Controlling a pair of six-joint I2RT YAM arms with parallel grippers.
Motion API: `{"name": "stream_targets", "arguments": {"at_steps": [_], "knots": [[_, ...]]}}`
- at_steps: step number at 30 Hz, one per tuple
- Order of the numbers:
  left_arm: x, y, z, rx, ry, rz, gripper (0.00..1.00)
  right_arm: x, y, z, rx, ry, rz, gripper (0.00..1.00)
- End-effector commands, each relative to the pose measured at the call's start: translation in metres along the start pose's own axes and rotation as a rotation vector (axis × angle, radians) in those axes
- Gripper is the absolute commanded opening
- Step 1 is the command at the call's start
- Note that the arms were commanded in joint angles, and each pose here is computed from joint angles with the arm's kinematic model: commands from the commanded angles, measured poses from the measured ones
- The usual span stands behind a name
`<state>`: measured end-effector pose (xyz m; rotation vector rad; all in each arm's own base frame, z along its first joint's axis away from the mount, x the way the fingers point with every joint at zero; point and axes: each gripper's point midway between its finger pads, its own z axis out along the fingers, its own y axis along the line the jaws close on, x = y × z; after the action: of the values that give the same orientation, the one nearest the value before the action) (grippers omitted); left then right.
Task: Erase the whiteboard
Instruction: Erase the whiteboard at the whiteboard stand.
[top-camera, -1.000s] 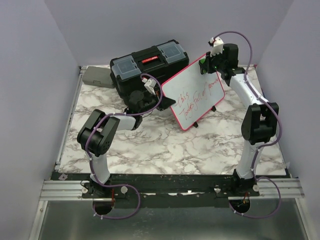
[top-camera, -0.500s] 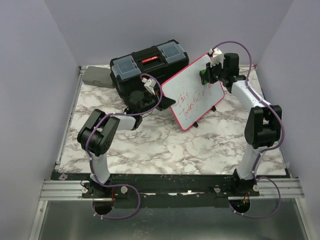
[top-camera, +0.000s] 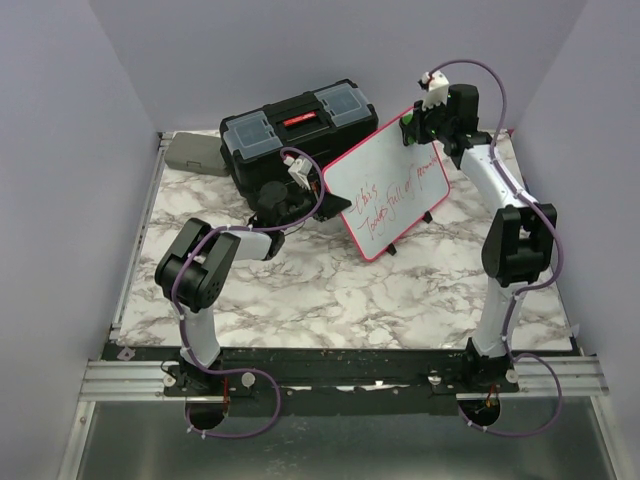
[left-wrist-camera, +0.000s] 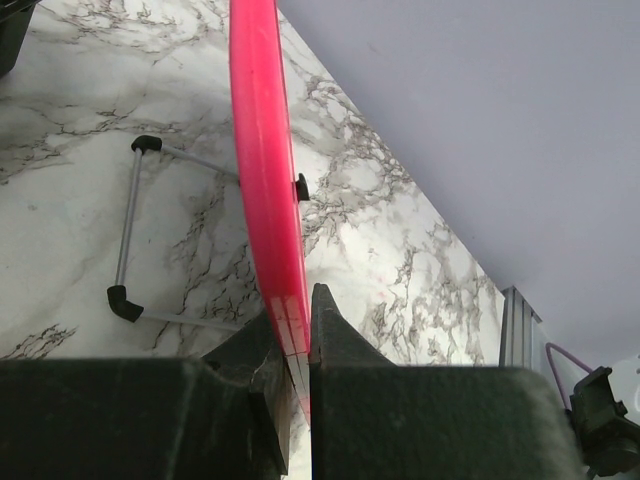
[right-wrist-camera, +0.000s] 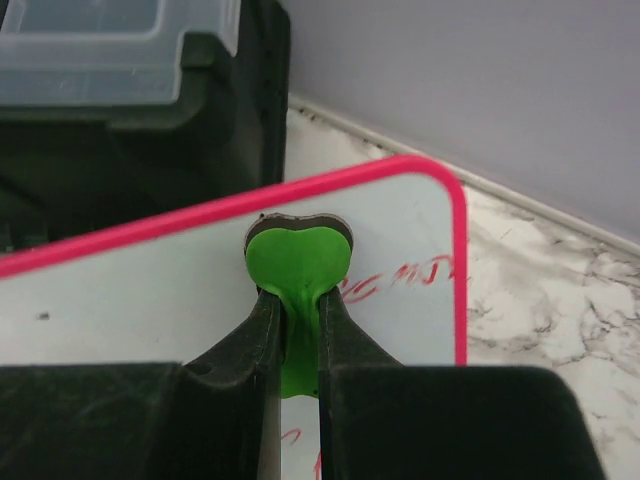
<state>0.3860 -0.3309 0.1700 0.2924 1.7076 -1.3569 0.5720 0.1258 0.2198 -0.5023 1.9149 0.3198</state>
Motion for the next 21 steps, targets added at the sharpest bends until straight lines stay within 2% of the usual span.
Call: {"name": "stream_targets", "arguments": {"at_steps": [1, 6, 14, 17, 21], "knots": [[0.042, -0.030, -0.004, 0.157, 0.162, 0.030, 0.00, -0.002, -0.021, 0.017, 0.115, 0.009, 0.039, 0.01], [0.042, -0.030, -0.004, 0.161, 0.161, 0.031, 0.00, 0.031, -0.019, 0.014, 0.097, 0.086, 0.031, 0.01], [0.041, -0.031, -0.003, 0.166, 0.158, 0.034, 0.00, 0.077, 0.037, -0.008, -0.181, 0.178, -0.014, 0.01], [0.041, -0.030, -0.003, 0.165, 0.157, 0.033, 0.00, 0.076, 0.040, -0.011, -0.191, 0.167, -0.019, 0.01], [0.042, -0.030, -0.004, 0.164, 0.157, 0.031, 0.00, 0.048, 0.029, -0.006, -0.135, 0.106, 0.007, 0.01]]}}
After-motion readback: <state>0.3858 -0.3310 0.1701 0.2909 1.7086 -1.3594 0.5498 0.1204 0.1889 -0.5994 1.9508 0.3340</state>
